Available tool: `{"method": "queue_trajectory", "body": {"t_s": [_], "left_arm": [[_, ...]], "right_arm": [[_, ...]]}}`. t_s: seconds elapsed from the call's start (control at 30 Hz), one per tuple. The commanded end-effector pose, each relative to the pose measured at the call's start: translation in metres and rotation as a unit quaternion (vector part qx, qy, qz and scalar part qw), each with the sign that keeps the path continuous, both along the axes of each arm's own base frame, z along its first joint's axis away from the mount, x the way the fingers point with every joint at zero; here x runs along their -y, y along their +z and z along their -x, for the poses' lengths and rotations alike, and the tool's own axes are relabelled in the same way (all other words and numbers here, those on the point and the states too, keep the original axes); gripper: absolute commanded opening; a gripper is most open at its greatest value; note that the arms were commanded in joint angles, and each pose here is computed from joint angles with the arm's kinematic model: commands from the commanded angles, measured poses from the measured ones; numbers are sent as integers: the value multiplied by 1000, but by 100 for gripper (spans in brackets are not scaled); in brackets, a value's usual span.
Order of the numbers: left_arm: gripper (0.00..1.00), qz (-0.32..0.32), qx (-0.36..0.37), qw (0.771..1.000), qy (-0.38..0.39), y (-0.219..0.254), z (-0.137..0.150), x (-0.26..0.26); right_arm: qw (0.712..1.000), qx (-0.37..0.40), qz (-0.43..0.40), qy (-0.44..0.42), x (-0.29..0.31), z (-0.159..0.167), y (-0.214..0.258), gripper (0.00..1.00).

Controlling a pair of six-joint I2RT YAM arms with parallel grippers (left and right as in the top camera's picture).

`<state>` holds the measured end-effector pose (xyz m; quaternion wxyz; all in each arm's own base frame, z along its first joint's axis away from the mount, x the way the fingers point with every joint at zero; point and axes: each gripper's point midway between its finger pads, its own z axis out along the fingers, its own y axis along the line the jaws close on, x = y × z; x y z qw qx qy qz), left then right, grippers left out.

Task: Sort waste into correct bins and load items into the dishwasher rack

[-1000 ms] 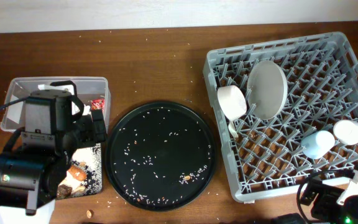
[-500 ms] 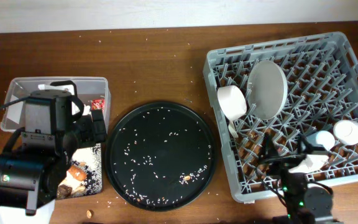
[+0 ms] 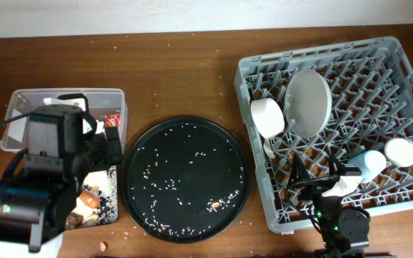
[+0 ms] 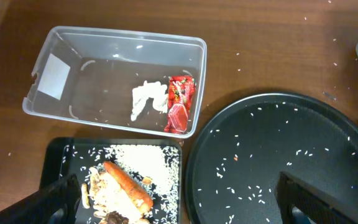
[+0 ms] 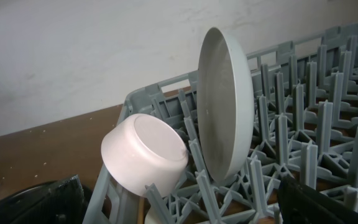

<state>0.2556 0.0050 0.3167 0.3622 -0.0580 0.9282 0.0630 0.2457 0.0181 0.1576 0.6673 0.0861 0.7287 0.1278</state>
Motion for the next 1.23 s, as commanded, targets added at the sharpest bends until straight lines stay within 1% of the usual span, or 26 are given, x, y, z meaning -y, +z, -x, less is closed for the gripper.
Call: {"method": "queue_trajectory", "body": {"t_s": [0.0, 0.07, 0.1, 0.13, 0.17, 0.2, 0.27, 0.37, 0.4, 1.2], "left_arm": [[99, -17, 71, 997, 20, 13, 25, -15], [99, 5, 162, 987, 8, -1, 24, -10], [99, 20, 205, 979, -3, -19, 26, -6], [99, 40, 255, 966, -22, -41, 29, 2], [99, 46, 302, 951, -55, -61, 31, 11], [99, 48, 325, 942, -64, -74, 33, 13], [99, 50, 344, 936, -64, -105, 32, 13], [99, 56, 375, 923, -69, -157, 10, 19], [99, 59, 380, 920, -75, -154, 10, 22], [99, 59, 374, 922, -75, -157, 10, 22]], "right_arm": [[1000, -1, -1, 0, 1, 0, -2, 99], [1000, -1, -1, 0, 1, 0, -2, 98], [1000, -1, -1, 0, 1, 0, -2, 99], [1000, -1, -1, 0, 1, 0, -2, 99], [1000, -1, -1, 0, 1, 0, -2, 99], [1000, -1, -1, 0, 1, 0, -2, 99], [1000, -1, -1, 0, 1, 0, -2, 99], [1000, -1, -1, 0, 1, 0, -2, 99], [1000, -1, -1, 0, 1, 0, -2, 99], [1000, -1, -1, 0, 1, 0, -2, 99]]}}
